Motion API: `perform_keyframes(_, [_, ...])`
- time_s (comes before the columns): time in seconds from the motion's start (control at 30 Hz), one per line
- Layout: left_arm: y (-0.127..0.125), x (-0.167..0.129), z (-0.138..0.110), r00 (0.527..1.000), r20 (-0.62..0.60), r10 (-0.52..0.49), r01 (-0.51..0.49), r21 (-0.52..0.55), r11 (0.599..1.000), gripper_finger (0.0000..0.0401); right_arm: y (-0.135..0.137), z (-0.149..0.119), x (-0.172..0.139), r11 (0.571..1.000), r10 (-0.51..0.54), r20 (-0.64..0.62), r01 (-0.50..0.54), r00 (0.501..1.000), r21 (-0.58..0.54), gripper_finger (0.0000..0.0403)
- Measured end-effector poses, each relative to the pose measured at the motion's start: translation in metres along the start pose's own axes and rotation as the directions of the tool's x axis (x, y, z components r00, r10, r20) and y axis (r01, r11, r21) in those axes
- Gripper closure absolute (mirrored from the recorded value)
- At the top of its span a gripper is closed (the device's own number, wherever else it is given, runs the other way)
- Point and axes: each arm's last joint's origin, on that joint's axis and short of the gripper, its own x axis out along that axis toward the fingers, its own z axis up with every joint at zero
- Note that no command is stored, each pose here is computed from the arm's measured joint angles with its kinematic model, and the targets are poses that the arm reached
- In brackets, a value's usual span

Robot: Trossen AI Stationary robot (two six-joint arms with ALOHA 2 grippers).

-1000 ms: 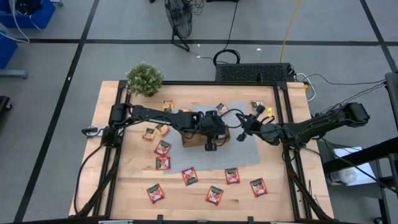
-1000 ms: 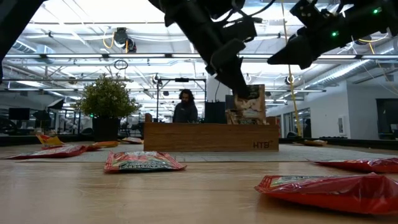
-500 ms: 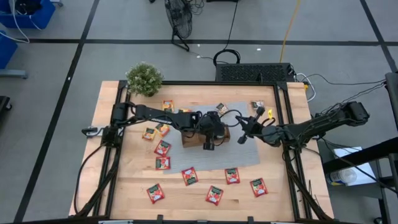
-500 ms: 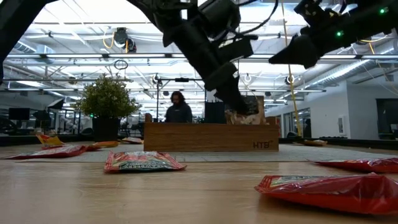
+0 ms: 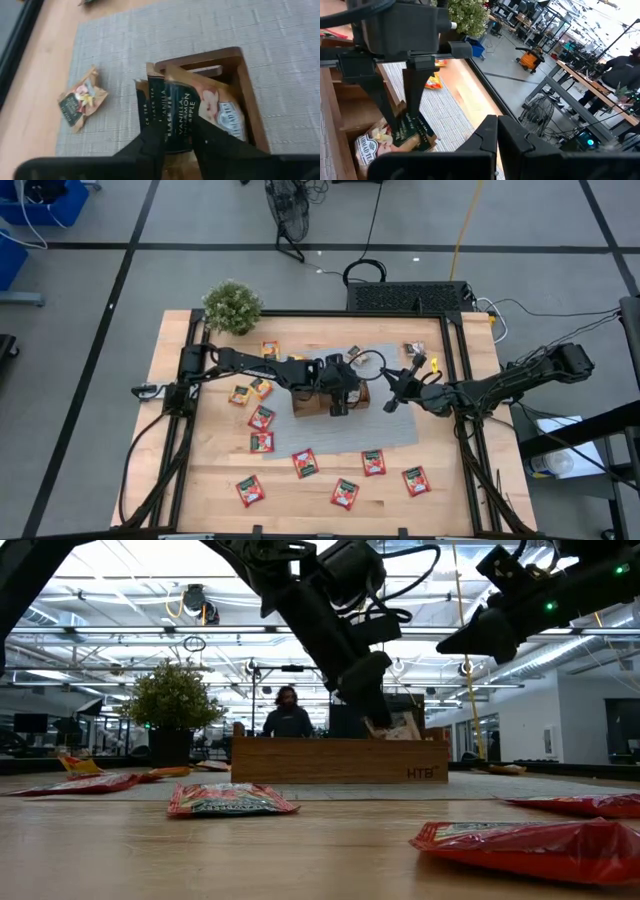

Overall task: Pick & Place Tea
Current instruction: Put the brown tea bag into the right section of the wooden organizer

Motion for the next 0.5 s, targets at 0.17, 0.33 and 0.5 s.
perform_keyframes(0.17, [-0.006,-0.002,0.001,1.000,0.000,0.020,-0.020,0.011,1.000,0.0256,0.000,0.000,0.000,1.000,0.001,0.000,-0.001,1.000,0.010,0.0401])
perform_keyframes(0.33, [-0.008,-0.004,0.002,0.999,0.001,0.042,-0.042,0.077,0.996,0.0226,0.000,0.000,0.000,1.000,0.001,0.000,-0.001,1.000,0.010,0.0402])
perform_keyframes(0.5, [-0.009,-0.028,0.016,0.989,0.058,0.138,-0.143,0.102,0.984,0.0218,0.000,0.000,0.000,1.000,0.002,-0.001,-0.002,1.000,0.008,0.0402])
